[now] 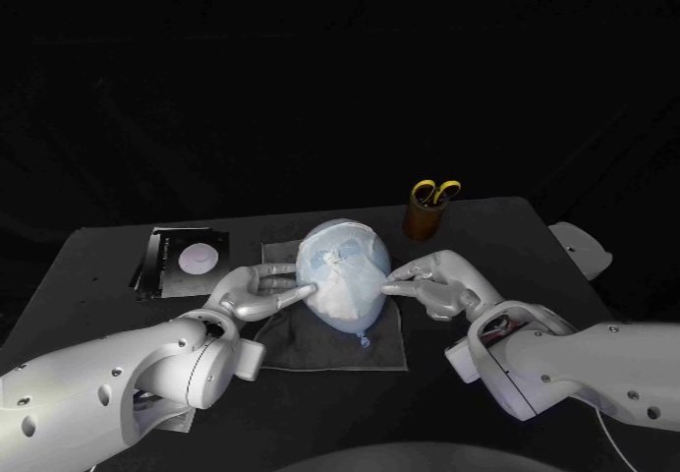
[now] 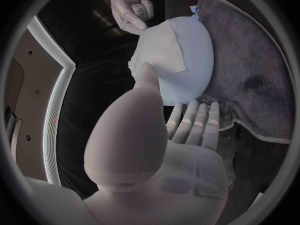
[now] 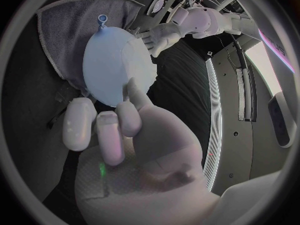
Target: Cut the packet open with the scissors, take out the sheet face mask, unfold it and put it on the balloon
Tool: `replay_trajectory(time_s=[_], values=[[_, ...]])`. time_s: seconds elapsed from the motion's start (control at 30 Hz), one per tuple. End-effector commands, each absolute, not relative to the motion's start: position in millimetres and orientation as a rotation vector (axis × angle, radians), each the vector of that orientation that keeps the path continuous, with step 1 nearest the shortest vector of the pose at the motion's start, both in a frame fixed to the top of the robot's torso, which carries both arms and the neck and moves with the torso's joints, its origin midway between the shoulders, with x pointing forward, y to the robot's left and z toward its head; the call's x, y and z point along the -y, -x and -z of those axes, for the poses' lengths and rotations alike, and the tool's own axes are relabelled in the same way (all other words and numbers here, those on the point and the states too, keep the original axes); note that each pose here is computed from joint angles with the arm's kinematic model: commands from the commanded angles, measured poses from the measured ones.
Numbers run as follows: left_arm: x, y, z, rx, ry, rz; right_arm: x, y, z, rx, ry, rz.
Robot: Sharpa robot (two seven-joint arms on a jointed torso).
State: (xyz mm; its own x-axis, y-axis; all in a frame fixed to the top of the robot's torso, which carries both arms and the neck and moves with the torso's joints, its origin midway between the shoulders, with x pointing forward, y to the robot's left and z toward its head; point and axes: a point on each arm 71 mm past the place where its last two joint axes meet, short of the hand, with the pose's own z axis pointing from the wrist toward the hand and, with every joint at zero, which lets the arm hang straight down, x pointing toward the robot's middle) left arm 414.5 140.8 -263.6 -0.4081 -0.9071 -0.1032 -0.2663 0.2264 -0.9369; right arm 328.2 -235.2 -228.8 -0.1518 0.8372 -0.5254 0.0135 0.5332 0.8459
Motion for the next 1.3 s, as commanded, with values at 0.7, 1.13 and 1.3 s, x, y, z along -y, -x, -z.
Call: replay_trajectory(time_s=[0.7,1.13,1.3], values=[[-137.9,-414.3,265.8,-1.851,1.078,1.196,251,-330,221,-1.542,-0.757,-0.827],[-139.3,-415.8,267.1,-1.846,1.089,1.160,251,-331,223,-1.569,-0.747,-0.831],[-140.8,-416.9,267.7,-1.841,1.100,1.147,253,-335,221,-1.589,-0.721,-0.835]])
